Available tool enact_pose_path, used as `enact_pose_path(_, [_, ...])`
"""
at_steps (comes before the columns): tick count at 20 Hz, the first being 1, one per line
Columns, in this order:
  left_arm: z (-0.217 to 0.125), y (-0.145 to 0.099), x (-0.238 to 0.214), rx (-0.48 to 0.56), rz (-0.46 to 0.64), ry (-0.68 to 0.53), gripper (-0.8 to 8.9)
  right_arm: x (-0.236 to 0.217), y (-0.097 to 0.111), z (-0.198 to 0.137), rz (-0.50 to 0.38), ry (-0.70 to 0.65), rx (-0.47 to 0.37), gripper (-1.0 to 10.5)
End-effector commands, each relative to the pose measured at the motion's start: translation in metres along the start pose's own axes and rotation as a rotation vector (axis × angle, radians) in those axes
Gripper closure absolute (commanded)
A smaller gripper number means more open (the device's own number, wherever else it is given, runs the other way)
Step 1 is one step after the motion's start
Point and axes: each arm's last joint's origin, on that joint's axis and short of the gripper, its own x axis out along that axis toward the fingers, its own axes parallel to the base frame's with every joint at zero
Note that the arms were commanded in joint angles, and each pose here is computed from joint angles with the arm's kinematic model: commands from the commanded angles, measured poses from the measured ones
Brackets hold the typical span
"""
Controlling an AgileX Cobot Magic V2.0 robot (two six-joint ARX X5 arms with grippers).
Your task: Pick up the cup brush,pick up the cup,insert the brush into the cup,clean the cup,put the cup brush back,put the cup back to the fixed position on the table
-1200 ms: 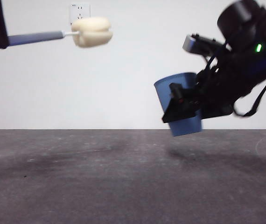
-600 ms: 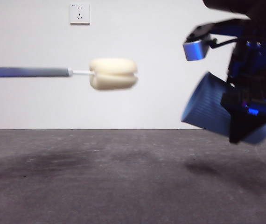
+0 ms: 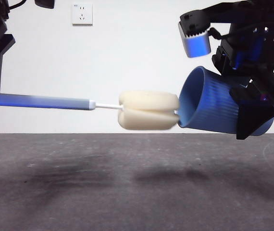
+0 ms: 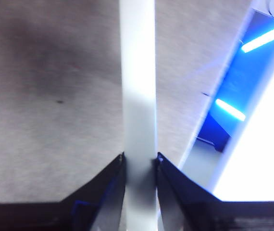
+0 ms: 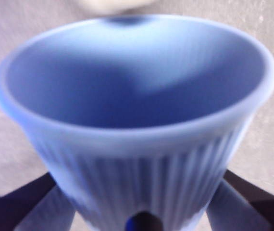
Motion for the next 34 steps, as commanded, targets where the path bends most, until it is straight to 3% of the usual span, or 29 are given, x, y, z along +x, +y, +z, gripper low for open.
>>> enact_pose_path(1, [0.002, -0.004, 0.002, 0.037, -0.015, 0.006, 8.22, 0.008, 0.004, 0.001, 0.021, 0.036, -0.043, 9.6])
enact_pose_path(10, [0.023, -0.013, 0.027, 0.088, -0.073, 0.047, 8.22, 0.013, 0.029, 0.036, 0.047, -0.012, -0.178, 9.6])
enact_pose_path(17, [0.050, -0.024, 0.044, 0.081, -0.096, -0.058, 8.22, 0.010, 0.044, 0.053, 0.046, -0.058, -0.227, 9.6])
enact_pose_path(21, [0.050, -0.027, 0.044, 0.072, -0.096, -0.039, 8.22, 0.009, 0.047, 0.055, 0.047, -0.059, -0.208, 9.6])
enact_pose_path(27, [0.032, -0.023, 0.043, 0.017, -0.023, 0.154, 8.21, 0.014, 0.041, 0.046, 0.034, 0.020, -0.157, 9.6])
enact_pose_path(34, [0.024, -0.022, 0.038, -0.005, -0.011, 0.202, 8.22, 0.015, 0.041, 0.044, 0.041, 0.030, -0.150, 9.6])
